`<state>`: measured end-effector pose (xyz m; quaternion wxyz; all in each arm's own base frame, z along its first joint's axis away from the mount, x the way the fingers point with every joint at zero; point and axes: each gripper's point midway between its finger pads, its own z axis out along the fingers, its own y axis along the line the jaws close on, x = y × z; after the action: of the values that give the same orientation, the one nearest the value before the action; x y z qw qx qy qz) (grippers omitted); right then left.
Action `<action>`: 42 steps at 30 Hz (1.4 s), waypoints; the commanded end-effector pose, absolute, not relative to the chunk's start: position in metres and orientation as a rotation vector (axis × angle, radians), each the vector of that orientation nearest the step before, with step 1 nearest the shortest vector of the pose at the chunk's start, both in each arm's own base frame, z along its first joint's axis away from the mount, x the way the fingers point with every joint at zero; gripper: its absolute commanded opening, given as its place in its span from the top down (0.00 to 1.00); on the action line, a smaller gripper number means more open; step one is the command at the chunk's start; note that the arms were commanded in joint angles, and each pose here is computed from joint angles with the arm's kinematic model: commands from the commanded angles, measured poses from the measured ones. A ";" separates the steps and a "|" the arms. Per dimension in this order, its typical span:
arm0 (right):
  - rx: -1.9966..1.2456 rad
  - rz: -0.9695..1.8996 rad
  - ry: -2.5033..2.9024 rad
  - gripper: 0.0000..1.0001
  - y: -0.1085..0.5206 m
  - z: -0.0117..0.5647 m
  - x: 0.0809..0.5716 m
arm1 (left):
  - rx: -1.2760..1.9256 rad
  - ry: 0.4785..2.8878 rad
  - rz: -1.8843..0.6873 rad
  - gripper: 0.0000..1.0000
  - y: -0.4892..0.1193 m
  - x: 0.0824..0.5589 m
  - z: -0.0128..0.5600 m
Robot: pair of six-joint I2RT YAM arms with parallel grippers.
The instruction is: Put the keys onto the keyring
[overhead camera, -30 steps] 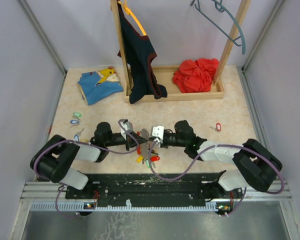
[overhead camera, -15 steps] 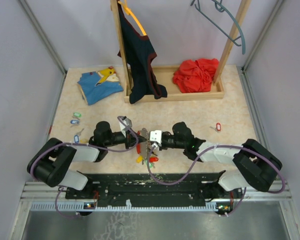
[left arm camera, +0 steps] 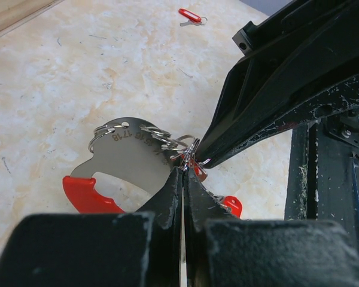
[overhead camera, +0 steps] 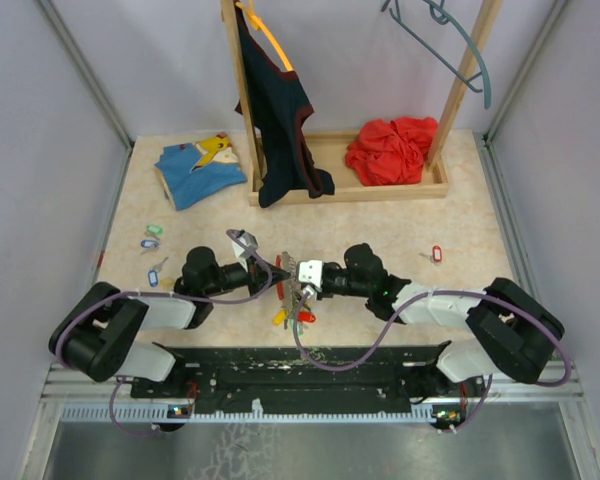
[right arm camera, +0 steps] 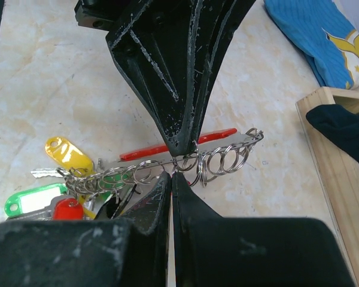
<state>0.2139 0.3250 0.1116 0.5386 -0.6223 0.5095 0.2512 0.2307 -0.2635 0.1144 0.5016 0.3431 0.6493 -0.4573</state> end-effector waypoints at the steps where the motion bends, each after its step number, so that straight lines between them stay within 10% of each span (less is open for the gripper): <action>1: -1.456 0.644 1.169 1.00 0.332 0.133 0.205 | 0.717 1.477 -1.013 1.00 -0.254 0.253 0.143; 29: -1.583 0.537 1.148 1.00 0.333 0.162 0.227 | 1.086 1.318 -1.014 0.35 -0.261 0.217 0.135; 42: -1.586 0.557 1.115 1.00 0.335 0.168 0.224 | 1.139 1.327 -1.050 0.40 -0.270 0.216 0.128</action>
<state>0.2177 0.3214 0.1314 0.4924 -0.6701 0.5075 0.2258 0.2138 -0.2624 0.1246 0.5281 0.4566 0.5693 -0.4341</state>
